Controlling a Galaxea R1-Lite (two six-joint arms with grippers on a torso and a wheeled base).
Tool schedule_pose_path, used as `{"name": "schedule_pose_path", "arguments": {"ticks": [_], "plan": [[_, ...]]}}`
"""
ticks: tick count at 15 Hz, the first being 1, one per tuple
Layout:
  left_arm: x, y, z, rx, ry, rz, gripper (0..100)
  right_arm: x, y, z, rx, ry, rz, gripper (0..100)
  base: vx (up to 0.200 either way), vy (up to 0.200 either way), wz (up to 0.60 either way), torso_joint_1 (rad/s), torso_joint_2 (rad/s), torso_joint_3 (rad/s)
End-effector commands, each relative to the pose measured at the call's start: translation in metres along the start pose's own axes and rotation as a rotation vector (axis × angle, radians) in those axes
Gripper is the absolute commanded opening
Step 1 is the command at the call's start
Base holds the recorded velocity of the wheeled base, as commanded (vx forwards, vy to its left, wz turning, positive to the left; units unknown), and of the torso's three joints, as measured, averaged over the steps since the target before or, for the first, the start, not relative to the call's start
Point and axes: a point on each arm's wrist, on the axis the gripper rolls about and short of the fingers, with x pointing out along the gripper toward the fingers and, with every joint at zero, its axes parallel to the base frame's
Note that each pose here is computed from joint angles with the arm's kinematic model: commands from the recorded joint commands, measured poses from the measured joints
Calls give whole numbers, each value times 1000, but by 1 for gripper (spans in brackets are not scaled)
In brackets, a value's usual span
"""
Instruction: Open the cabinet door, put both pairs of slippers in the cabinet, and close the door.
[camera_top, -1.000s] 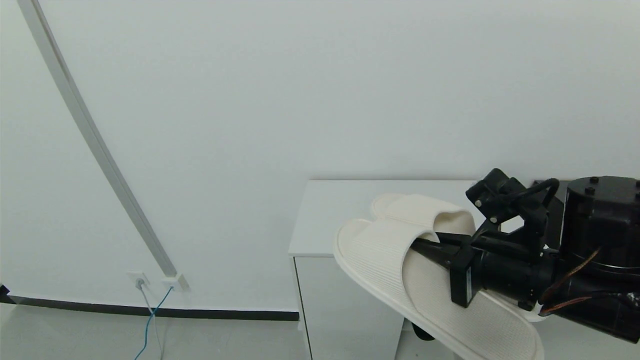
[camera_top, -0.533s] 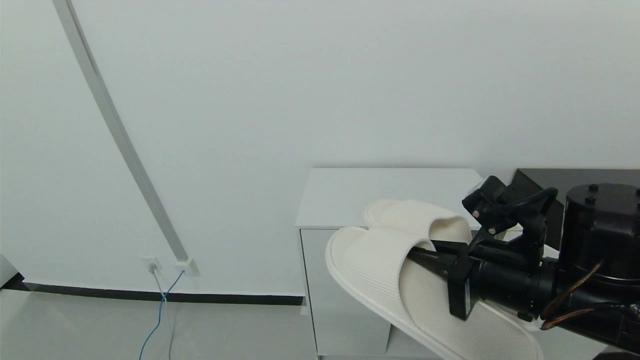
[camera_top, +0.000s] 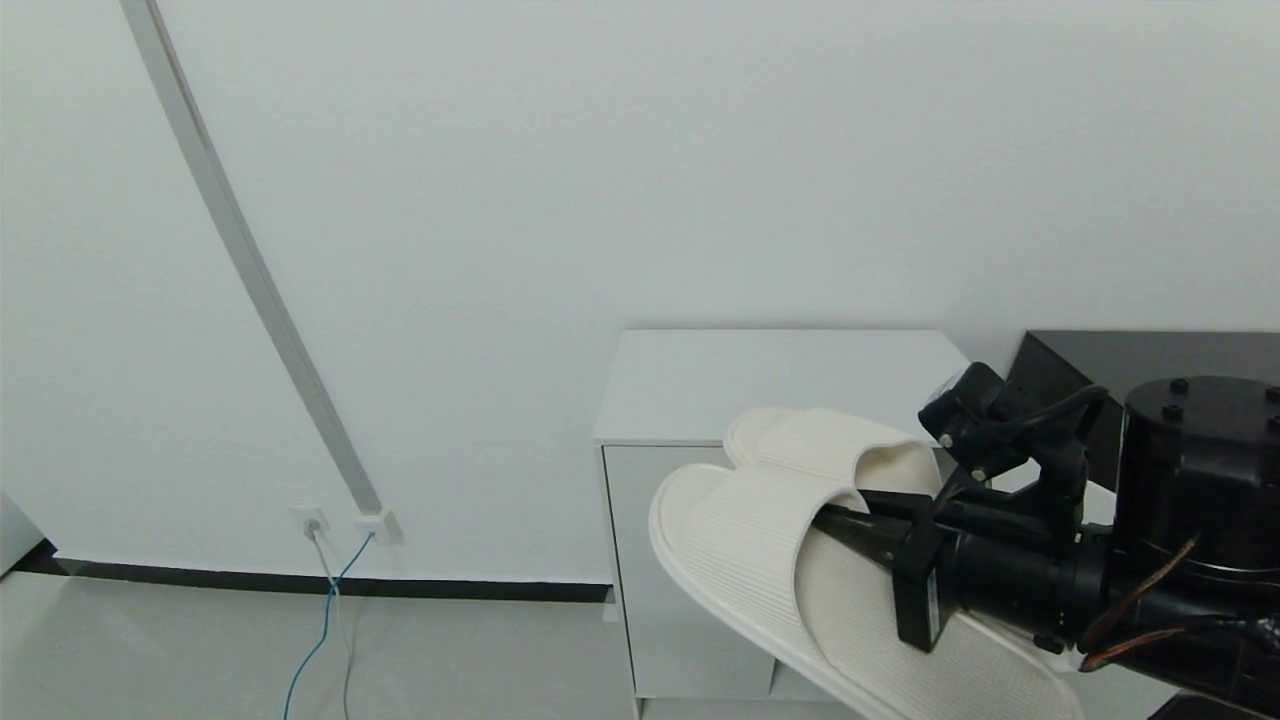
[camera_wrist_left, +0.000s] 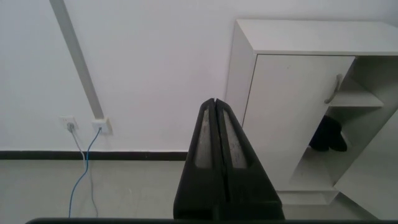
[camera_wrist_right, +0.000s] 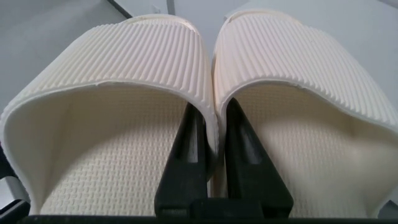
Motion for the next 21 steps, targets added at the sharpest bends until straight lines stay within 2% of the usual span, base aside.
{"name": "schedule_pose_path", "arguments": {"ticks": [1, 7, 21], "plan": [[0, 0, 0, 1, 1, 0, 0, 2, 0, -2, 0, 8, 1, 0, 0, 0, 0, 0, 0, 0], [0, 0, 0, 0, 1, 0, 0, 2, 0, -3, 0, 14, 2, 0, 0, 0, 0, 0, 0, 0], [0, 0, 0, 3, 1, 0, 0, 9, -1, -10, 4, 48, -1, 0, 0, -200, 0, 4, 3, 2]]}}
